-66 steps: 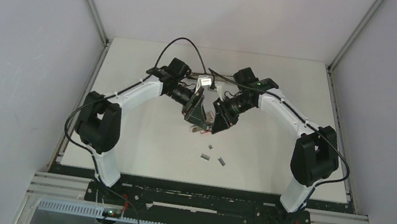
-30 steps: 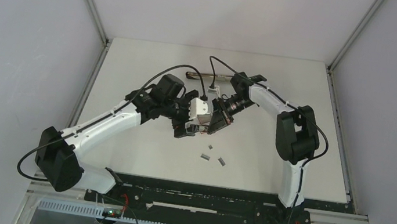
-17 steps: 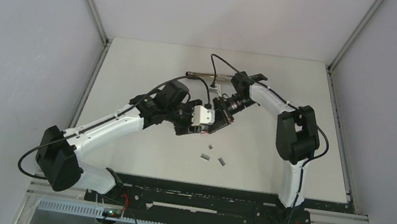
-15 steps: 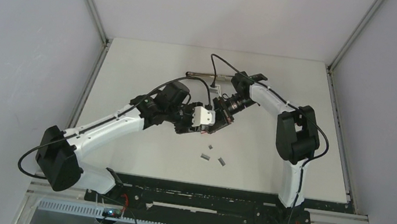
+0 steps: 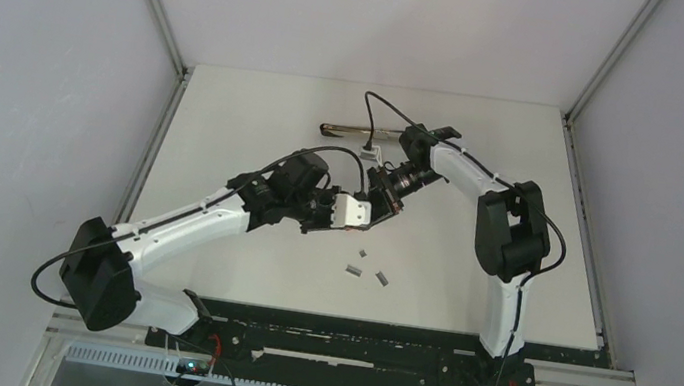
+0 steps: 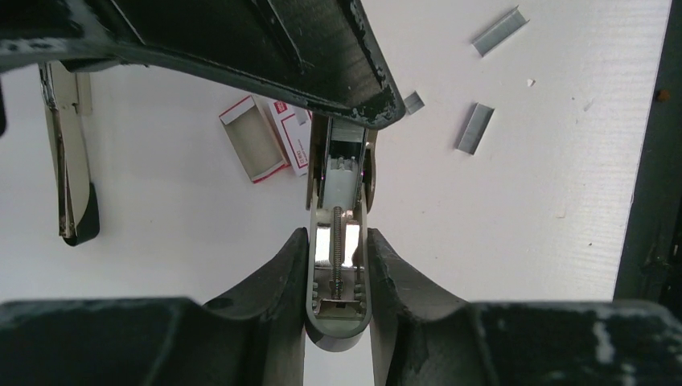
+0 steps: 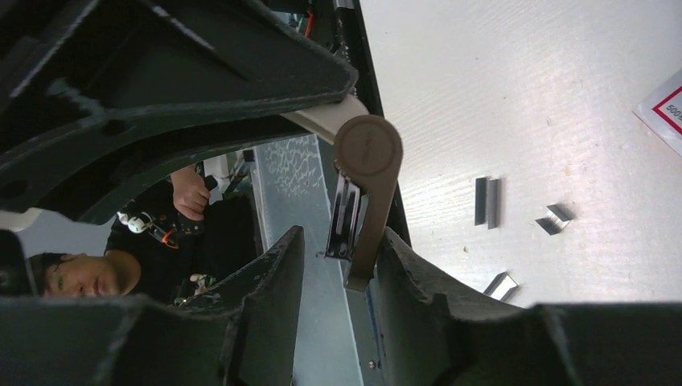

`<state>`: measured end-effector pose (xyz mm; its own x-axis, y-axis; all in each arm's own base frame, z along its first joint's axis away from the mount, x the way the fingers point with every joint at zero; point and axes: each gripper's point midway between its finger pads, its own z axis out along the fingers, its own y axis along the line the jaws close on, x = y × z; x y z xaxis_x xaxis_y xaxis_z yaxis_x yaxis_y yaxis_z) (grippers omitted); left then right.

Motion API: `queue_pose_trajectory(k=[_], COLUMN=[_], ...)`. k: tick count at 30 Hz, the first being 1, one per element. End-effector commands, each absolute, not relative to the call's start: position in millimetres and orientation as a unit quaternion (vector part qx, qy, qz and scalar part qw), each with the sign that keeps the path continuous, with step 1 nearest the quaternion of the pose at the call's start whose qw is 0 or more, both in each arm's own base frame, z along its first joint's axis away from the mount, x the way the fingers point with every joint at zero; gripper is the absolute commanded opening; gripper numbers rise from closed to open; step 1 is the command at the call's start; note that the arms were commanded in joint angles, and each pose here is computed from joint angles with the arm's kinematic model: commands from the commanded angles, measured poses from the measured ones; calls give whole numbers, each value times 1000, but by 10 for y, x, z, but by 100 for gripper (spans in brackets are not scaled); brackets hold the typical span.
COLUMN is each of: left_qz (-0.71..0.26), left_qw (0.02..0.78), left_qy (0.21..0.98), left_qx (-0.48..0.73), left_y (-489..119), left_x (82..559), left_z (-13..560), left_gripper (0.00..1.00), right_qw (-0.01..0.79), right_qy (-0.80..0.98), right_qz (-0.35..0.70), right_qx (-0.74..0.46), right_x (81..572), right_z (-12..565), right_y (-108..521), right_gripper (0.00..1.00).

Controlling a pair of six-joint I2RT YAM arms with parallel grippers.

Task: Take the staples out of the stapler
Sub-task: Unload the staple at the center of the board.

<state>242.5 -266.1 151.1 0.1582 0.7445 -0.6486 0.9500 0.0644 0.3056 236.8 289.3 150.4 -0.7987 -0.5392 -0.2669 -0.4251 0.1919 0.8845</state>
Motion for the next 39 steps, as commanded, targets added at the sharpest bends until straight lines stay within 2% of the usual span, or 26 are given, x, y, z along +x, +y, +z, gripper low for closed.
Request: queue_pose_trajectory(k=[1, 9, 27, 34, 39], left_qz=[-131, -132, -152, -156, -161], left_qw=[393, 407, 417, 417, 418], left_qy=[626, 628, 631, 633, 634], left_qx=[661, 650, 636, 633, 630], left_y=[-2651, -2651, -2637, -2648, -2662], left_x=[2447, 2465, 2473, 2473, 2466], left_z=[1611, 1670, 1774, 1786, 1800], left_gripper=[2, 0, 0, 1, 7], right_qw=[25, 34, 36, 34, 30], right_qy=[-747, -751, -728, -737, -745], right_qz=[-580, -582, -612, -604, -596], right_qx=[324, 310, 307, 302, 300], right_x=[2427, 2461, 2457, 2489, 2524], right_z=[1735, 1665, 1761, 1733, 1693], right_y=[2919, 2860, 2836, 2834, 2828], right_gripper=[39, 40, 27, 15, 6])
